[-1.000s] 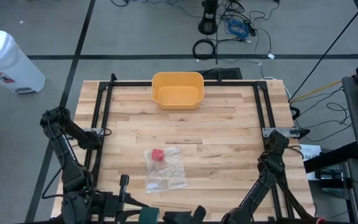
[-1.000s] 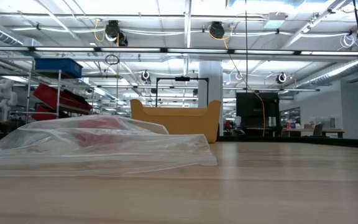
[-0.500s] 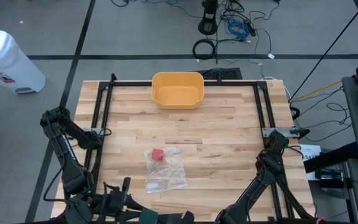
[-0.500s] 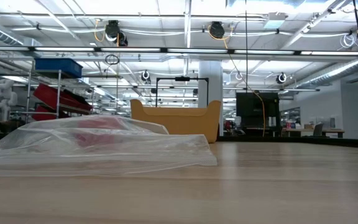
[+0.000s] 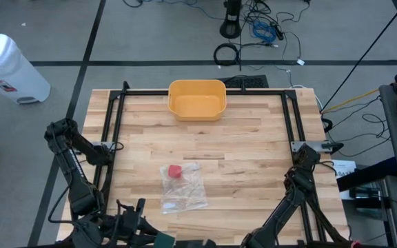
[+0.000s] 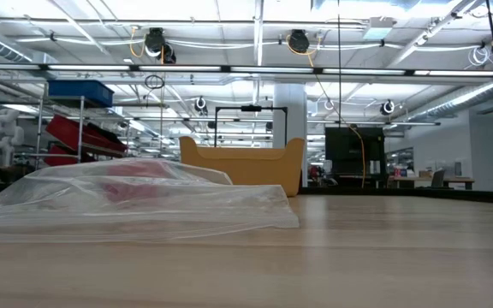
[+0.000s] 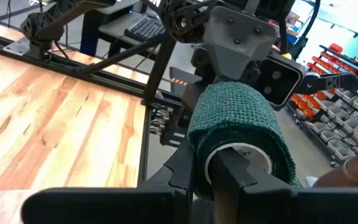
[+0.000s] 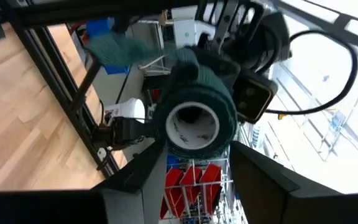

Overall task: Roll bandage
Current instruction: Roll the green bandage

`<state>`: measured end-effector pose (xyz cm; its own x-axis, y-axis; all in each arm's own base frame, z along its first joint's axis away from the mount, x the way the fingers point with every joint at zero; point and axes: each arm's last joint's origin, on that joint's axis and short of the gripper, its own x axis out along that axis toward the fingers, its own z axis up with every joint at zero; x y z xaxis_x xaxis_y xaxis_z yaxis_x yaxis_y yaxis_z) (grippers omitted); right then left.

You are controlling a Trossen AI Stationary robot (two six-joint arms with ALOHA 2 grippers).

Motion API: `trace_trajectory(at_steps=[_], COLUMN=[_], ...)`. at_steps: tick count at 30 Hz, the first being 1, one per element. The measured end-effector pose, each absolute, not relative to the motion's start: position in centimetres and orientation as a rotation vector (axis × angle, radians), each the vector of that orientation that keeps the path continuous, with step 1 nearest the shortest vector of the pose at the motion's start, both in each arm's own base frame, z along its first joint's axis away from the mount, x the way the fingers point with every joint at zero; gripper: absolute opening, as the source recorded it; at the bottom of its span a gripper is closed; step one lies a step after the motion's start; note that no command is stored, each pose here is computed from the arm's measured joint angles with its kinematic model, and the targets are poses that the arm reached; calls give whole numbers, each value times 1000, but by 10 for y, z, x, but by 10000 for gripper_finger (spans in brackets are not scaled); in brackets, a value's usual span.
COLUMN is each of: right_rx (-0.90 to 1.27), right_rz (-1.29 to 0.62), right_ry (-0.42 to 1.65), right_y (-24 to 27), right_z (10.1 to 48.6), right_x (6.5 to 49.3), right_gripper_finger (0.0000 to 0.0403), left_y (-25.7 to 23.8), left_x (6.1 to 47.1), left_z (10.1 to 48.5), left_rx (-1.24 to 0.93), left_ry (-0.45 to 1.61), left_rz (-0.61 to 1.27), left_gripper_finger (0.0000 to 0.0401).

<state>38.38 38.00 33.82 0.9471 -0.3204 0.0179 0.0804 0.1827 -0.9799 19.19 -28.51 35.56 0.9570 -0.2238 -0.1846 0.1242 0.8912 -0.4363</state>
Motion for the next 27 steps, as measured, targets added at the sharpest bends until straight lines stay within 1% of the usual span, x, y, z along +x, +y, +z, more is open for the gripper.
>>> trace_trajectory(at_steps=[5,14,27], right_rx=[-1368,-1535,-1653], right_rz=[-269,-266,-267], right_ry=[185,219,249], right_y=[390,385,375], right_z=[340,340,340], right_x=[374,379,390], right_gripper_finger=[160,160,160], left_y=[-285,-282,-282], left_x=[192,194,195], left_z=[356,351,351], left_rx=[-442,-651,-655], left_ry=[235,281,283], left_rz=[-181,-126,-126], left_gripper_finger=[41,41,41])
